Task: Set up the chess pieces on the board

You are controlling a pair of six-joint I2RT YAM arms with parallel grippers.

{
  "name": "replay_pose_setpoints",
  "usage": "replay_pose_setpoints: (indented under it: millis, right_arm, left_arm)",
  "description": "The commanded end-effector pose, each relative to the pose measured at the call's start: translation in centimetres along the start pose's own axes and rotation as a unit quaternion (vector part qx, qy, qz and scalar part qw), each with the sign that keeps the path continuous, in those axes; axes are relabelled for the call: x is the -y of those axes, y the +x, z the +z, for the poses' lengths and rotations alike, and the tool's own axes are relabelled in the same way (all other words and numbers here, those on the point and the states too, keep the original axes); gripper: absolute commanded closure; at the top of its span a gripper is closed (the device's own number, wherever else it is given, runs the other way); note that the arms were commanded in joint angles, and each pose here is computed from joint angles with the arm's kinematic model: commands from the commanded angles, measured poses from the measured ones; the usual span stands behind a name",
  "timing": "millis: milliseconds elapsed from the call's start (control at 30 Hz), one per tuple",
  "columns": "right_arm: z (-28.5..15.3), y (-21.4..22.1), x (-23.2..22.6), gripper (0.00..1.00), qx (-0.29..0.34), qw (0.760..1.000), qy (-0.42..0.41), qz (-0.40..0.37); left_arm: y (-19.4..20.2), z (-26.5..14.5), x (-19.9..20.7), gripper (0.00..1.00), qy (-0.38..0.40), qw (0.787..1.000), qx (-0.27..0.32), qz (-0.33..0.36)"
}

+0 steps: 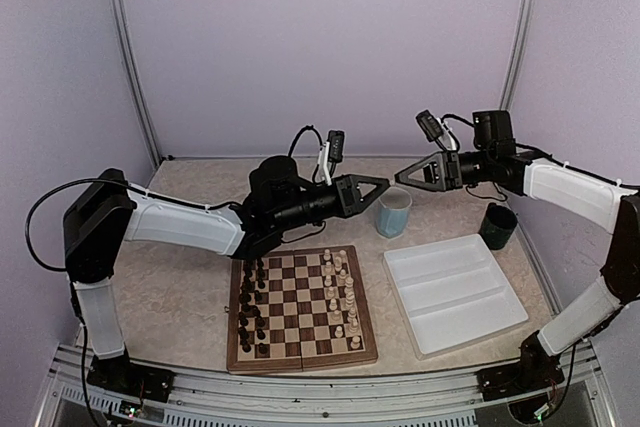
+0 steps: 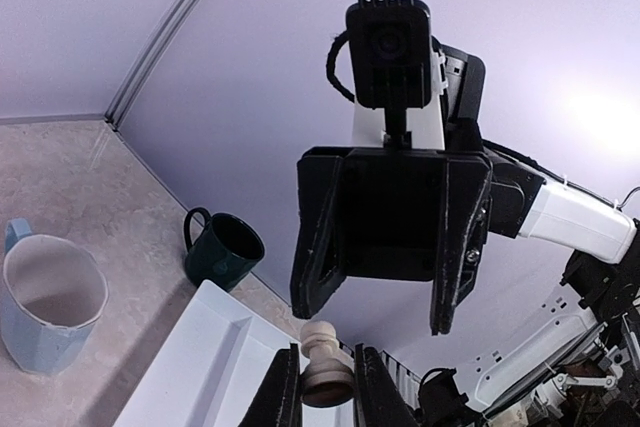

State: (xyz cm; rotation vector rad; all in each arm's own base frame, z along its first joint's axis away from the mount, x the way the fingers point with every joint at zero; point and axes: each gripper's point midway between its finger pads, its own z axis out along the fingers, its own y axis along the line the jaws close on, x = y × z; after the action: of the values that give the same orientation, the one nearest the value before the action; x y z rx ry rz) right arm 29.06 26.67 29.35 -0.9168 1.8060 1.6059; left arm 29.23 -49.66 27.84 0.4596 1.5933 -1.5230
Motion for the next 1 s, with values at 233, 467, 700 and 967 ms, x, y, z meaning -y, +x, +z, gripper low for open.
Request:
replay_pose_setpoints:
  millis: [233, 467, 700, 967]
  right_arm:
    - [0.6, 0.6, 0.7, 0.58, -0.005, 1.000, -0.020, 0.021]
    - [0.9, 0.9, -0.1, 0.74, -0.009, 0.999, -0.041, 0.024]
    - [1.2, 1.3, -0.4, 0.78, -0.014, 0.998, -0.048, 0.026]
    - [1.1, 0.7, -1.0, 0.98, -0.012, 0.999, -0.050, -0.005]
  left_arm:
    - [-0.8, 0.9, 1.5, 0.88, 0.021, 1.000, 0.015, 0.014]
    - [-0.7, 1.1, 1.3, 0.88, 0.020, 1.000, 0.014, 0.009]
    - [-0.7, 1.4, 1.3, 0.88, 0.025, 1.000, 0.014, 0.009]
    - [-0.2, 1.7, 0.8, 0.85, 0.017, 1.000, 0.007, 0.006]
